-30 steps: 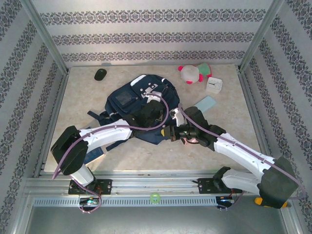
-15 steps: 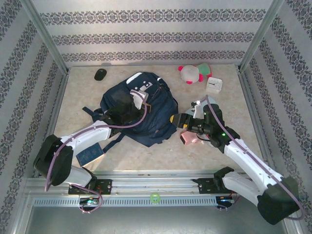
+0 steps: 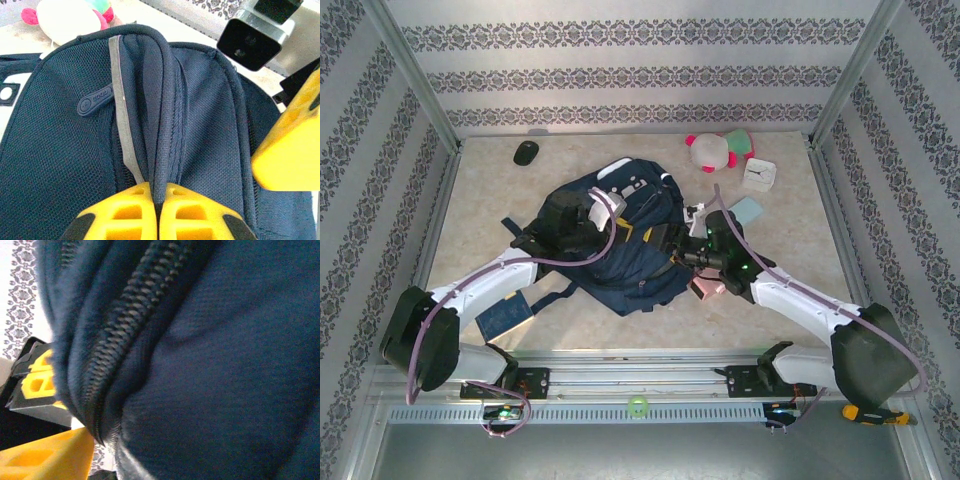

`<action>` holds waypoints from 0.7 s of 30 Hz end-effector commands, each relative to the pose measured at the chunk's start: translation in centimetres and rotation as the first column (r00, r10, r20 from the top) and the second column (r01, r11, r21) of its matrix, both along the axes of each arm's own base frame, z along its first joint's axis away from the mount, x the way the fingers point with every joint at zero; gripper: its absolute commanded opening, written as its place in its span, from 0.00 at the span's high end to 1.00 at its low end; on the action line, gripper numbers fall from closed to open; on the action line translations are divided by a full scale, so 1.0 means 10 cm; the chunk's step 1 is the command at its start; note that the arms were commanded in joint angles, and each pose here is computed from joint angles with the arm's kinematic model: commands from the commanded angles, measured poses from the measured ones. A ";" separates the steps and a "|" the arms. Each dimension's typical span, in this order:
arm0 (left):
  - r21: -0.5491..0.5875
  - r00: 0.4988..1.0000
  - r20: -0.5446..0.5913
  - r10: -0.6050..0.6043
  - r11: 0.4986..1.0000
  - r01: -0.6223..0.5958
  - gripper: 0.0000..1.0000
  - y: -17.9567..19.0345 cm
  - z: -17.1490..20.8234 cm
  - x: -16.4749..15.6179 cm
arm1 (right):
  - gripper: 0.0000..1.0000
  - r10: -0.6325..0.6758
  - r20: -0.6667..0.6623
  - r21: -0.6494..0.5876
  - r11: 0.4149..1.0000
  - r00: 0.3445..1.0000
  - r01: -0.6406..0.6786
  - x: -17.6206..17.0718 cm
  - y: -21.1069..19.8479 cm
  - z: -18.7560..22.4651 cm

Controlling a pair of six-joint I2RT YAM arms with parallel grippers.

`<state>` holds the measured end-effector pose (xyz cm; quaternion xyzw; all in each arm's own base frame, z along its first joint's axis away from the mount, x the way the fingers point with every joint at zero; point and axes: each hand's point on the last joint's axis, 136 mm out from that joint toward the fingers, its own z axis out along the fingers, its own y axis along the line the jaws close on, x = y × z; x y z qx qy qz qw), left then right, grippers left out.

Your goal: Pack the student bag

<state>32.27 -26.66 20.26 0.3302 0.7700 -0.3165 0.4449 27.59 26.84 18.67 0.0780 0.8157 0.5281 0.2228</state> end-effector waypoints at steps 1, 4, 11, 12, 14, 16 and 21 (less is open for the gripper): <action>-0.031 0.992 0.120 -0.041 0.999 0.045 1.00 -0.04 0.41 0.03 | 0.66 -0.170 0.091 0.054 0.985 0.981 0.166 0.23 -0.01 0.30; 0.019 0.993 0.096 0.074 0.997 -0.076 0.89 0.13 0.36 0.11 | 1.00 -0.312 0.122 0.078 0.949 0.942 0.304 0.27 -0.09 0.33; 0.109 0.916 -0.099 0.389 0.919 -0.379 0.50 0.71 0.29 -0.08 | 1.00 -0.441 0.259 0.158 0.897 0.860 0.412 0.29 -0.07 0.75; 0.103 0.901 -0.128 0.414 0.909 -0.403 0.49 0.76 0.28 -0.17 | 1.00 -0.448 0.268 0.165 0.894 0.853 0.417 0.29 -0.04 0.80; 0.098 0.885 -0.170 0.434 0.901 -0.423 0.50 0.80 0.27 -0.37 | 1.00 -0.465 0.284 0.176 0.885 0.838 0.432 0.30 0.00 0.85; 0.118 0.864 -0.207 0.458 0.889 -0.443 0.50 0.83 0.21 -0.55 | 1.00 -0.471 0.294 0.190 0.882 0.832 0.432 0.32 0.06 0.90; 0.199 0.814 -0.316 0.487 0.873 -0.445 0.50 0.75 0.00 -0.91 | 1.00 -0.460 0.308 0.207 0.887 0.833 0.414 0.36 0.23 0.97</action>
